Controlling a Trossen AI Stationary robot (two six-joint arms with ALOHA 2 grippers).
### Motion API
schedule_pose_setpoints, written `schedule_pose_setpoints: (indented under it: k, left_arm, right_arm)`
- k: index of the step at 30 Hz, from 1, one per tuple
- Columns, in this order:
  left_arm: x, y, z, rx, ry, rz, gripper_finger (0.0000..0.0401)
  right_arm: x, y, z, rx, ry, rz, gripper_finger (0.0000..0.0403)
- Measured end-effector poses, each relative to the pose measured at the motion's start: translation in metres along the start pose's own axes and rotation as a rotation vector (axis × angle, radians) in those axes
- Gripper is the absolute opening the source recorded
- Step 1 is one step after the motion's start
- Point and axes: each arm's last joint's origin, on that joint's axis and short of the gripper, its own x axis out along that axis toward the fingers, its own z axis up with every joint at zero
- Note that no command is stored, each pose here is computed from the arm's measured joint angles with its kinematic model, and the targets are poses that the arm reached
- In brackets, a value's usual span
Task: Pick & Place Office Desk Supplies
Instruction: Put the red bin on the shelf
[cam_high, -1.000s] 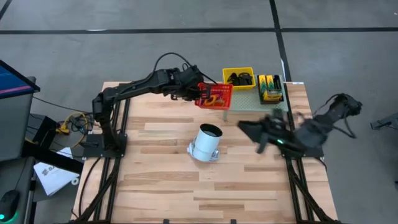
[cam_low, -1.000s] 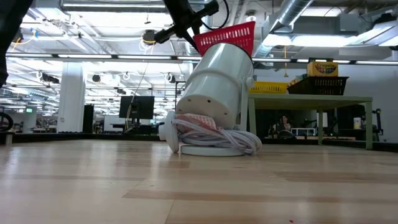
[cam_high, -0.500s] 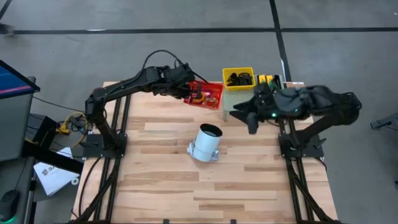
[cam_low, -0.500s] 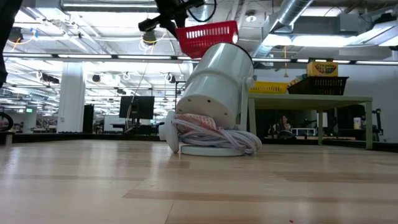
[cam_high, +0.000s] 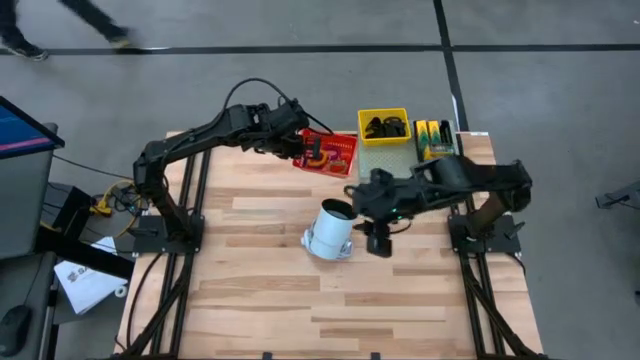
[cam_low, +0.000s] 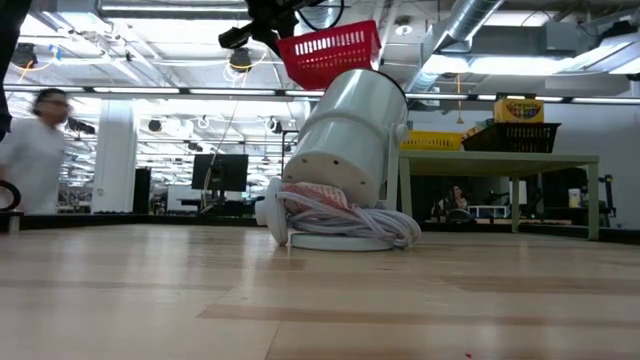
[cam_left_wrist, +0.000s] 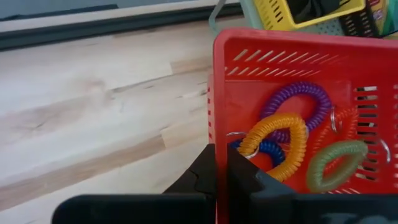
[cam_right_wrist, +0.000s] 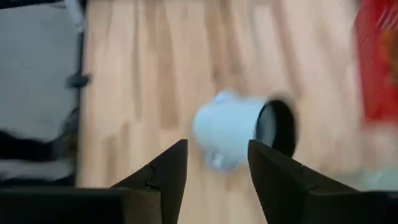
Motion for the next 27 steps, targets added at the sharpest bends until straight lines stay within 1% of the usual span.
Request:
schedule_pose_setpoints:
  k: [3,4,8,10,16,19,23,27]
  left_arm:
    - [0.003,-0.001,-0.004,0.005,0.012,0.006,0.0000]
    - [0.003,-0.002,-0.005,0.008,0.016,0.002,0.0000]
    - [0.001,-0.008,-0.012,0.013,0.021,-0.018,0.0000]
    - [0.000,-0.010,-0.014,0.014,0.015,-0.029,0.0000]
    - [0.000,-0.012,-0.016,0.014,0.016,-0.033,0.0000]
    - [0.000,-0.012,-0.016,0.011,0.016,-0.033,0.0000]
    - [-0.001,-0.014,-0.019,0.017,0.018,-0.037,0.0000]
    - [-0.001,-0.014,-0.019,0.018,0.018,-0.037,0.0000]
  right_arm:
    - [0.003,0.007,0.012,-0.109,-0.081,-0.043,0.0161]
    - [0.005,0.008,0.014,-0.138,-0.089,-0.064,0.0161]
    - [0.027,0.006,0.019,-0.226,-0.030,-0.170,0.0165]
    - [0.033,0.002,0.020,-0.257,-0.012,-0.199,0.0169]
    - [0.047,-0.014,0.027,-0.295,0.006,-0.297,0.0169]
    - [0.045,-0.024,0.030,-0.280,0.001,-0.314,0.0166]
    - [0.050,-0.038,0.030,-0.269,0.036,-0.339,0.0164]
    - [0.058,-0.047,0.027,-0.249,0.089,-0.332,0.0164]
